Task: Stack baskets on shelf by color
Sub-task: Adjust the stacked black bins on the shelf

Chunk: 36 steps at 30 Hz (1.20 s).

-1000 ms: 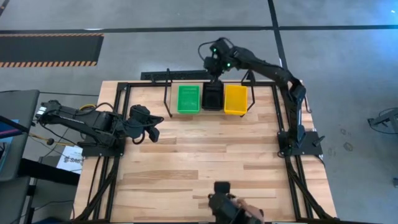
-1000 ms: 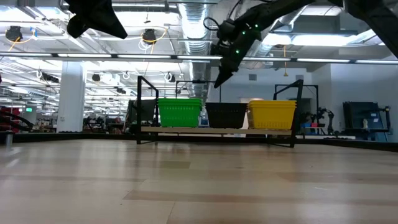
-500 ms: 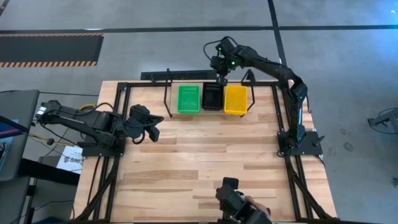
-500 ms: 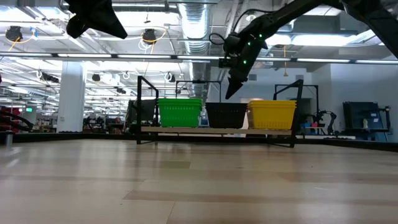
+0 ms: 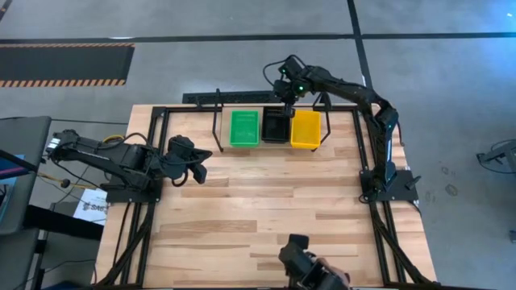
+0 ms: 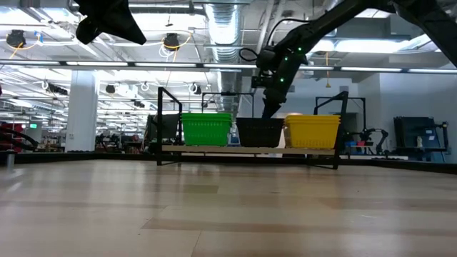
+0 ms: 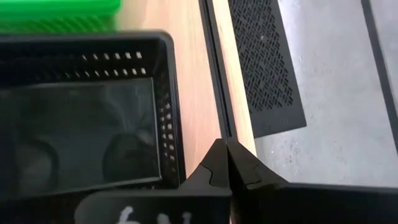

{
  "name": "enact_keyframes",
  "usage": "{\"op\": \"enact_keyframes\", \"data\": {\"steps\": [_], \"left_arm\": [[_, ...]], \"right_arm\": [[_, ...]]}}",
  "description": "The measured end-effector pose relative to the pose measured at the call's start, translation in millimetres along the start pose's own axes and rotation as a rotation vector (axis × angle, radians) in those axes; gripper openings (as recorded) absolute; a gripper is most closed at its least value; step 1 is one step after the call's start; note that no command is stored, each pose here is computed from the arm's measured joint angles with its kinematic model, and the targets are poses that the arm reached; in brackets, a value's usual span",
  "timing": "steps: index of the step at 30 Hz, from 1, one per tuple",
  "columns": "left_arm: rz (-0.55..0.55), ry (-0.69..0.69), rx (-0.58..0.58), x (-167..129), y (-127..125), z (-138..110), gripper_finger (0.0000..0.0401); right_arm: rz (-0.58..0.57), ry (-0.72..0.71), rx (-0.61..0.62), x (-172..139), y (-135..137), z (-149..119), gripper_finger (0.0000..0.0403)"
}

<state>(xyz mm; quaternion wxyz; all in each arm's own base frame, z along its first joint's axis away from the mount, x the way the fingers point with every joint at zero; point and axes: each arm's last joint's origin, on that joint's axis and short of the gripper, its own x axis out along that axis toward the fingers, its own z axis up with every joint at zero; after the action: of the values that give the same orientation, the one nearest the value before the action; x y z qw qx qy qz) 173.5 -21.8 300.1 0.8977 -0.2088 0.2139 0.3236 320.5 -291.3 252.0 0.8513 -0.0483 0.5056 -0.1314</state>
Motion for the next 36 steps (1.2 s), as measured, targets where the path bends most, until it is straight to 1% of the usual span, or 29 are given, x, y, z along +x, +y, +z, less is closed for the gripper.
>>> {"op": "enact_keyframes", "data": {"steps": [9, 17, 23, 25, 31, 34, 36], "left_arm": [[0.000, 0.000, 0.000, 0, 0, 0, 0.0000], [-0.002, 0.002, 0.002, 0, 0, 0, 0.0000], [-0.005, 0.005, 0.003, 0, 0, 0, 0.0000], [-0.005, 0.005, 0.003, 0, 0, 0, 0.0000], [-0.005, 0.005, 0.003, 0, 0, 0, 0.0000], [-0.006, 0.005, 0.003, 0, 0, 0, 0.0000], [-0.005, 0.005, 0.007, 0, 0, 0, 0.0000]], "right_arm": [[0.029, -0.017, -0.021, 1, 9, 6, 0.0000], [0.043, -0.003, -0.004, 7, 8, 3, 0.0000], [0.029, -0.026, -0.002, 7, 6, 5, 0.0000], [0.040, -0.023, 0.002, 7, 6, 4, 0.0000], [0.064, 0.002, 0.026, 23, 3, -2, 0.0000], [0.099, 0.051, 0.034, 35, 8, -7, 0.0000], [0.111, 0.054, 0.023, 41, 12, -6, 0.0000]]}}
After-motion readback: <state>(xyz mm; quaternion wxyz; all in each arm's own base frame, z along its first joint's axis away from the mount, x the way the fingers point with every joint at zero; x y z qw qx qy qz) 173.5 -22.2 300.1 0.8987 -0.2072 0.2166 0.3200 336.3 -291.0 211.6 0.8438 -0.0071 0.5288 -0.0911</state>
